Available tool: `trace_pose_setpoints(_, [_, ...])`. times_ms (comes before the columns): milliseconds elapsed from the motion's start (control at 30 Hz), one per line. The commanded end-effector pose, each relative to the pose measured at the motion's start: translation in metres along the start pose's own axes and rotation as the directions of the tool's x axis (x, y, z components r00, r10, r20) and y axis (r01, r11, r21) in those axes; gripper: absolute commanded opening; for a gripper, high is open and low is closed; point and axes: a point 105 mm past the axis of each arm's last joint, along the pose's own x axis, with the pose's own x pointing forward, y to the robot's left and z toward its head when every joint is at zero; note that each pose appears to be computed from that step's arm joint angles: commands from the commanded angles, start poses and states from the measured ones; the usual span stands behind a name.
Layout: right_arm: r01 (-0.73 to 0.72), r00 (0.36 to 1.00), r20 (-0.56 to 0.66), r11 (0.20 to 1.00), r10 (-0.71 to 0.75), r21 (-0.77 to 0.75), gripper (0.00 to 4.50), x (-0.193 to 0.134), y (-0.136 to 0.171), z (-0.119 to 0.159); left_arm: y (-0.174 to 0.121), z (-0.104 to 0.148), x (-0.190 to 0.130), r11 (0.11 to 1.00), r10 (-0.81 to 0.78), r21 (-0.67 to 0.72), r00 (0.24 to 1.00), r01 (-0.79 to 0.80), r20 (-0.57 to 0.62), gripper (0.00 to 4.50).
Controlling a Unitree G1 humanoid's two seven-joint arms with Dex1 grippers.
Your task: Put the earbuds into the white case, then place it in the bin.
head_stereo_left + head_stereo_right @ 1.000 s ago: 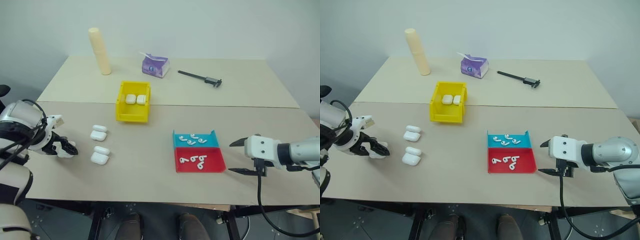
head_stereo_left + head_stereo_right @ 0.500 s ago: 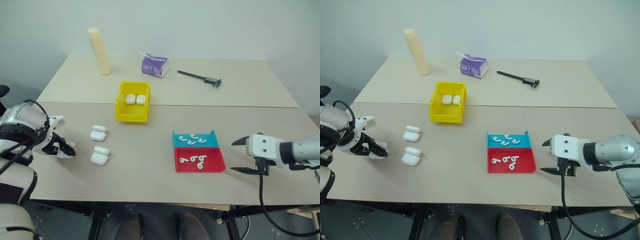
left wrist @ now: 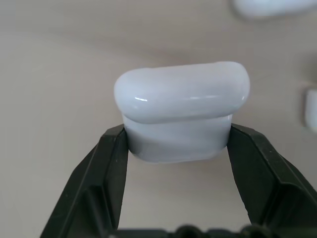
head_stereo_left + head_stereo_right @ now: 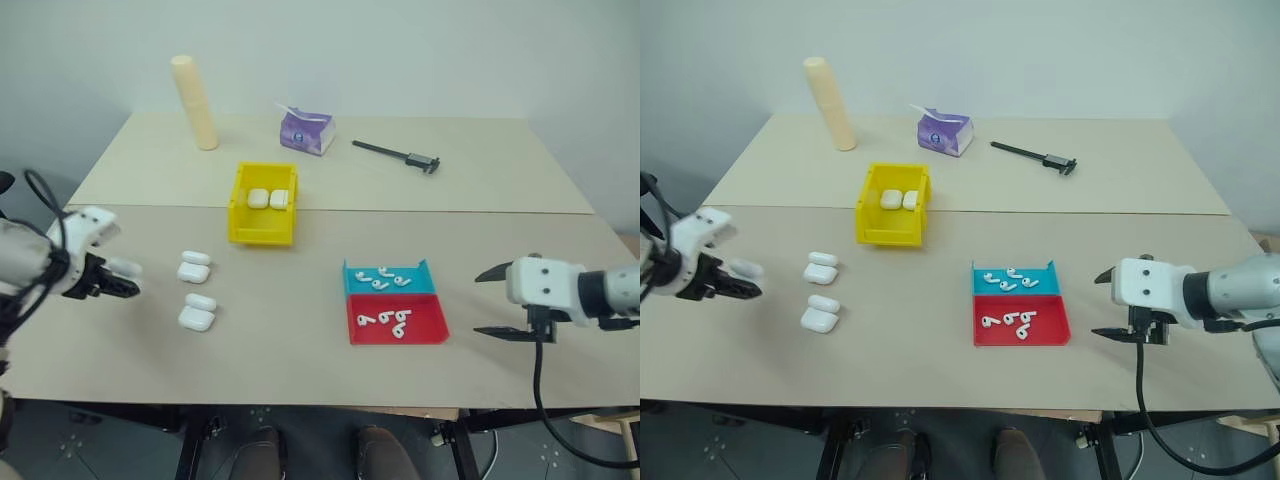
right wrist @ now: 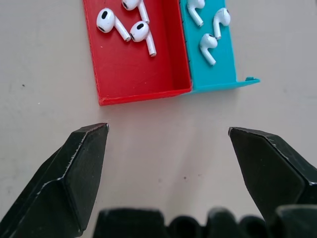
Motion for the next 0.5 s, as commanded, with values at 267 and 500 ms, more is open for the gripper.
trace_pose_setpoints(267, [-0.151, 0.988, -0.029, 0.962, 0.148, -0.225, 4.50, -0.007, -0.009, 0.045, -0.083, 0.053, -0.040, 0.860, -0.335, 0.509, 0.710, -0.039, 0.620, 2.75])
trace_pose_setpoints(500, [-0.315, 0.948, -0.075, 0.878, 0.310, -0.360, 4.50, 0.010, 0.002, 0.071, -0.143, 0.055, -0.043, 0.718, -0.640, 0.689, 0.295, -0.097, 0.709, 2.75])
